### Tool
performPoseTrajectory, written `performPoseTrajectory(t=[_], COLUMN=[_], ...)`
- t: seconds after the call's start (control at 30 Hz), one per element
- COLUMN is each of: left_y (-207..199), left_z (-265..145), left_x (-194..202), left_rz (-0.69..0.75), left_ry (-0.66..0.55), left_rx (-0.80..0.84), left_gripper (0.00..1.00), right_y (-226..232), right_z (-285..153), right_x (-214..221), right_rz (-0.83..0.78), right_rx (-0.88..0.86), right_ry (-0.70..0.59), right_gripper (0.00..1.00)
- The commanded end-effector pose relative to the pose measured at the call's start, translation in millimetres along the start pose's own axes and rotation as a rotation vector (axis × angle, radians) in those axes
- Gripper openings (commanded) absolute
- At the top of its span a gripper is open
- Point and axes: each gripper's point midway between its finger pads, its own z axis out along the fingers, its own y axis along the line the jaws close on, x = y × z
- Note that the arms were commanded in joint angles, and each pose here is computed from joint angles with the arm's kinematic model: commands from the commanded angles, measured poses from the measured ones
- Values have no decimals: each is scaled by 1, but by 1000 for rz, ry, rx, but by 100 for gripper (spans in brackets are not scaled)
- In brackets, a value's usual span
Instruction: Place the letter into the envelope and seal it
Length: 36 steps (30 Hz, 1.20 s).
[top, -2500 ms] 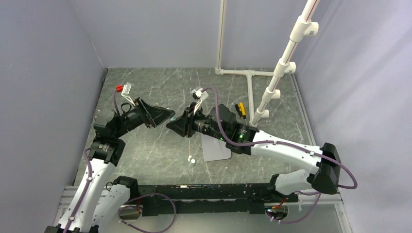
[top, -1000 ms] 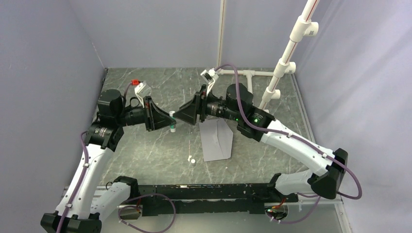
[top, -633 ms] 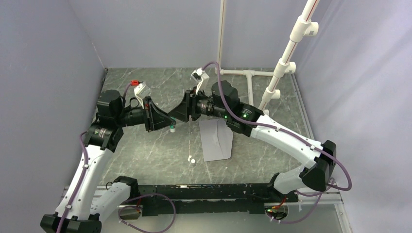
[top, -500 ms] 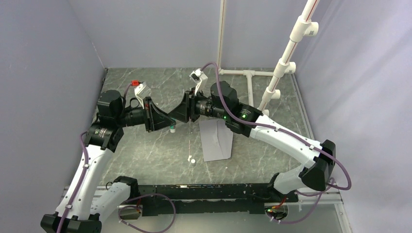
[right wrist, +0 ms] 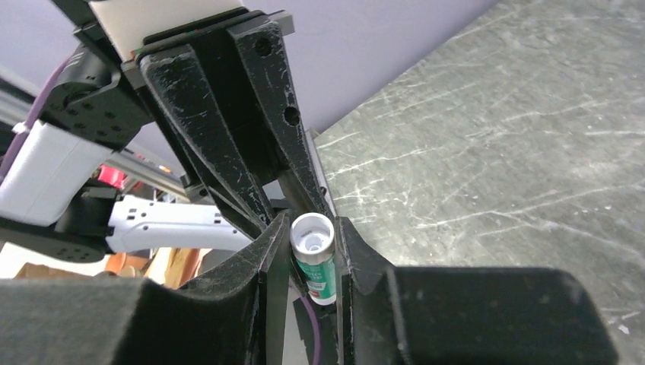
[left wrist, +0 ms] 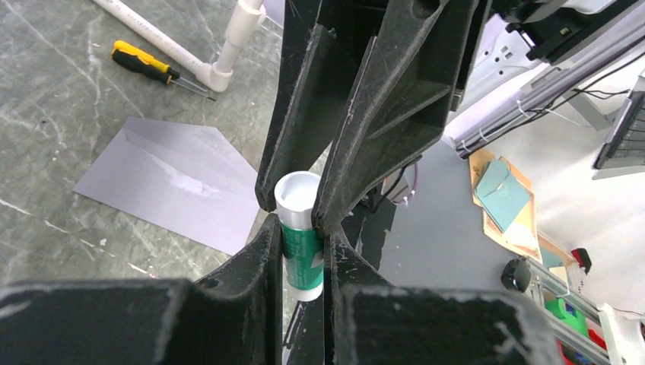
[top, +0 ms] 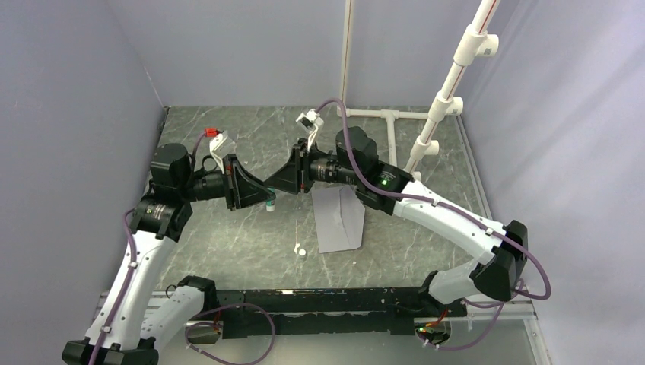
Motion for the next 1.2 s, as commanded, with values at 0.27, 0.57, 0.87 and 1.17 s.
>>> performPoseTrajectory(t=[0.27, 0.57, 0.87, 1.17], left_y=[-38, -3, -13, -21], left_z=[-11, -7, -4, -4], left_x=[-8, -17, -10, -4], left_rz=[103, 167, 183, 166], left_ry=[-20, -12, 44, 53], left_rx=[105, -51, 81, 138], left_gripper=[2, 3, 3, 2], right_y=[43, -36, -13, -6], right_z=[-45, -43, -47, -48], right_x=[-24, -52, -54, -20], right_rz=[-214, 278, 183, -35], right_rx=[-338, 243, 71, -98], right_ry=[-70, -291, -266, -42], right_gripper=[0, 0, 53, 80])
